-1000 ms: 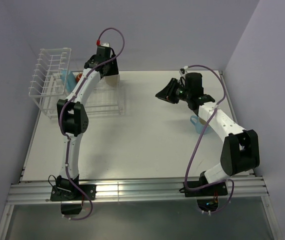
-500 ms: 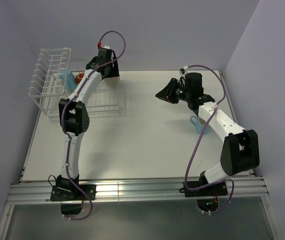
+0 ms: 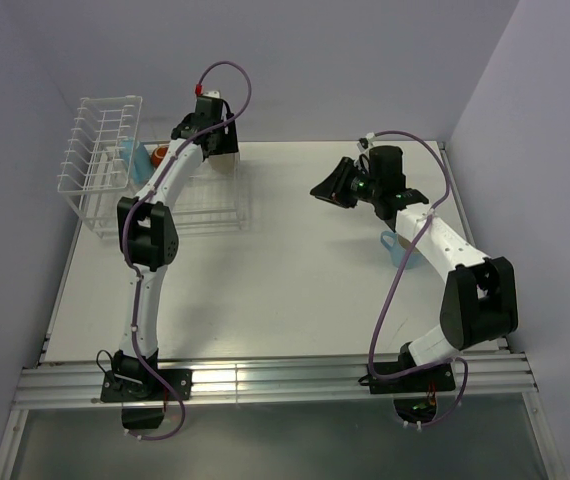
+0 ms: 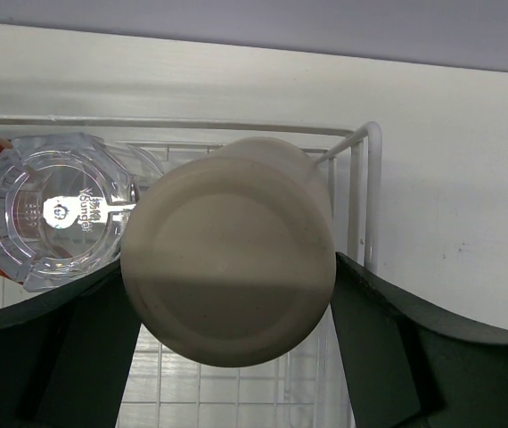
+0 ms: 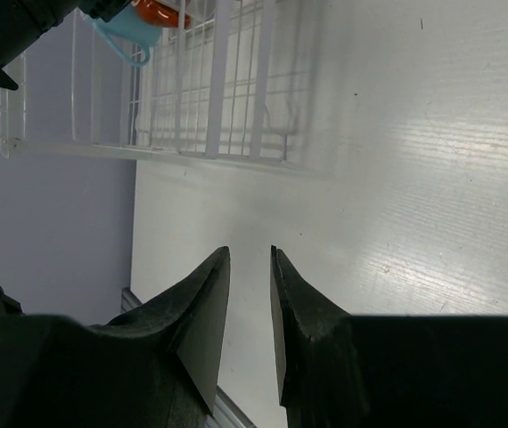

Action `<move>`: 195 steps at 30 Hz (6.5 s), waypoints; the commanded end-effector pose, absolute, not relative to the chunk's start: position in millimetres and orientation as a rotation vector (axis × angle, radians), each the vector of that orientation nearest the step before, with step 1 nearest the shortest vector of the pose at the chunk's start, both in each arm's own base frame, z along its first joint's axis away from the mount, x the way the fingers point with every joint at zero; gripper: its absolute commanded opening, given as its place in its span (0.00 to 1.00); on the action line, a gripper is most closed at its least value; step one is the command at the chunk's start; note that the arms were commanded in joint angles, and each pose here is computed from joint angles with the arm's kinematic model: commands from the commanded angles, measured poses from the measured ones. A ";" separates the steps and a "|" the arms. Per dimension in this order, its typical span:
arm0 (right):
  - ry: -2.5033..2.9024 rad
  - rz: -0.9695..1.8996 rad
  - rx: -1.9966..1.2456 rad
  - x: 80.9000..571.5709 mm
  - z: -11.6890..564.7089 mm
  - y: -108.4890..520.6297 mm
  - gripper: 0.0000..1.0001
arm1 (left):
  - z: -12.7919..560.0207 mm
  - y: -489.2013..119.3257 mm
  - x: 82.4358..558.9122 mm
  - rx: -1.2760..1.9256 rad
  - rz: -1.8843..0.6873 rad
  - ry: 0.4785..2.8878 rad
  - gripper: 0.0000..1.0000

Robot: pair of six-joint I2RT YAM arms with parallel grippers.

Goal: Load the cups into the dish rack

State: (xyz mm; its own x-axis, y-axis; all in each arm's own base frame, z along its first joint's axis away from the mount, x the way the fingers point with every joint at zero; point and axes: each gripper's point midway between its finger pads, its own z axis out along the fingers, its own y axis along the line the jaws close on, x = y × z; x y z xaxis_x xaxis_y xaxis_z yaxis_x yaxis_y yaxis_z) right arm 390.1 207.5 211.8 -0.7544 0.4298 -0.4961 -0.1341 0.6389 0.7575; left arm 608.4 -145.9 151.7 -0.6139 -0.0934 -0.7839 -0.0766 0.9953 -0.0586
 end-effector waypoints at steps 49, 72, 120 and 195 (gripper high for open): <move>2.157 1.039 0.180 388.3 224.2 206.5 0.33 | 230.1 -201.7 588.5 0.062 -0.254 2.039 0.90; 2.148 1.004 0.178 387.6 231.4 206.7 0.33 | 303.3 -178.7 564.7 0.014 -0.233 1.941 0.91; 2.234 -0.079 0.730 308.3 141.7 -19.7 0.44 | 370.4 -142.1 326.5 -0.011 -0.573 1.844 0.93; 2.379 0.449 0.383 346.9 168.2 83.9 0.00 | 338.5 -182.3 331.4 0.041 -0.783 1.925 0.95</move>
